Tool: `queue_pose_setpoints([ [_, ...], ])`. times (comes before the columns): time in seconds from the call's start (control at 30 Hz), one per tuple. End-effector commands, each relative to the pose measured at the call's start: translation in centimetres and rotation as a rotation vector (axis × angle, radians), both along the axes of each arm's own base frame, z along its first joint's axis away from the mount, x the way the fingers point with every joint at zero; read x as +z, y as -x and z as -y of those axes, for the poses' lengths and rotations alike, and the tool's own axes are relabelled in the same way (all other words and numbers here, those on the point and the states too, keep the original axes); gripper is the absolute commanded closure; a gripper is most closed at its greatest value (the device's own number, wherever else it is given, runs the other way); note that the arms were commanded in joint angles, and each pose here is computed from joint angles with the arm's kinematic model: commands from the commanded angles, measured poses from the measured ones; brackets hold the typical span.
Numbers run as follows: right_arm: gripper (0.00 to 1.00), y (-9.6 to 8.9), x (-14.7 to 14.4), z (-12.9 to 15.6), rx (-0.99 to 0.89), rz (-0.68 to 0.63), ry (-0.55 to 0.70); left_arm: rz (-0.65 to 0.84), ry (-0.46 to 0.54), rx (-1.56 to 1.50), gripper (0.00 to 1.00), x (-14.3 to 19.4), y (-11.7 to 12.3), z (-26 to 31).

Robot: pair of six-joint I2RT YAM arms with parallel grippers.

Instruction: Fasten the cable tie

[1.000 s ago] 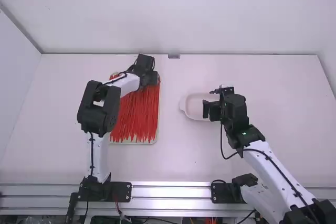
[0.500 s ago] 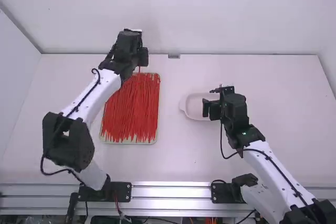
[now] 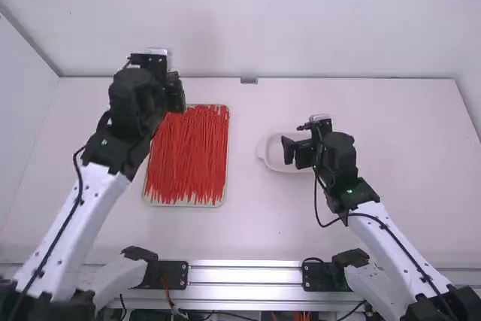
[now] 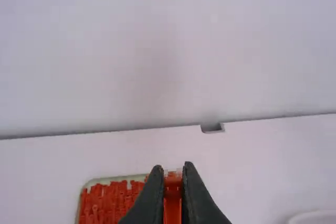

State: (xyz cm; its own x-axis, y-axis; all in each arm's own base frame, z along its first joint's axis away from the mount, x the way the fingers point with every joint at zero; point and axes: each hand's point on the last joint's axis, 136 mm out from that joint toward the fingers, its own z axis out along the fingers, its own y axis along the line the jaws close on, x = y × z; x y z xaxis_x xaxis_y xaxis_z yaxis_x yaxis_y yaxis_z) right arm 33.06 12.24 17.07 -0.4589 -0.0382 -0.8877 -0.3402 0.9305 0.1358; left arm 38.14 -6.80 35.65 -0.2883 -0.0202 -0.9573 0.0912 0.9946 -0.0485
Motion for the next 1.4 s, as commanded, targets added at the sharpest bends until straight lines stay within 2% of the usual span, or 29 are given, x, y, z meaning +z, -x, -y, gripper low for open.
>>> queue_pose_setpoints([
  [0.0, 0.01, 0.2, 2.4, -1.6, 0.084, 0.051, -0.053, 0.024, 0.000, -0.002, 0.98, -0.7, 2.0, -0.3],
  [0.2, 0.01, 1.2, 4.6, -4.5, 0.261, 0.111, -0.143, 0.100, 0.046, -0.004, 0.98, -2.6, 5.0, -0.9],
  [0.4, 0.01, 2.5, 7.4, -6.7, 0.397, 0.170, -0.256, 0.146, 0.120, -0.105, 0.98, -4.5, 5.9, 0.9],
  [0.67, 0.01, 4.0, 10.5, -8.3, 0.534, 0.256, -0.339, 0.202, 0.172, -0.302, 0.98, -4.9, 5.3, 4.5],
  [0.93, 0.01, 4.4, 11.8, -10.1, 0.581, 0.282, -0.410, 0.229, 0.306, -0.457, 0.98, -3.9, 3.6, 7.7],
  [1.0, 0.01, 4.2, 11.8, -11.0, 0.584, 0.300, -0.414, 0.225, 0.339, -0.465, 0.98, -3.8, 2.9, 8.1],
  [1.17, 0.01, 2.9, 11.3, -12.3, 0.544, 0.333, -0.420, 0.259, 0.371, -0.582, 0.98, -2.5, 3.2, 9.8],
  [1.37, 0.01, 1.7, 11.2, -13.5, 0.534, 0.344, -0.503, 0.303, 0.389, -0.649, 0.98, -1.1, 3.9, 11.0],
])
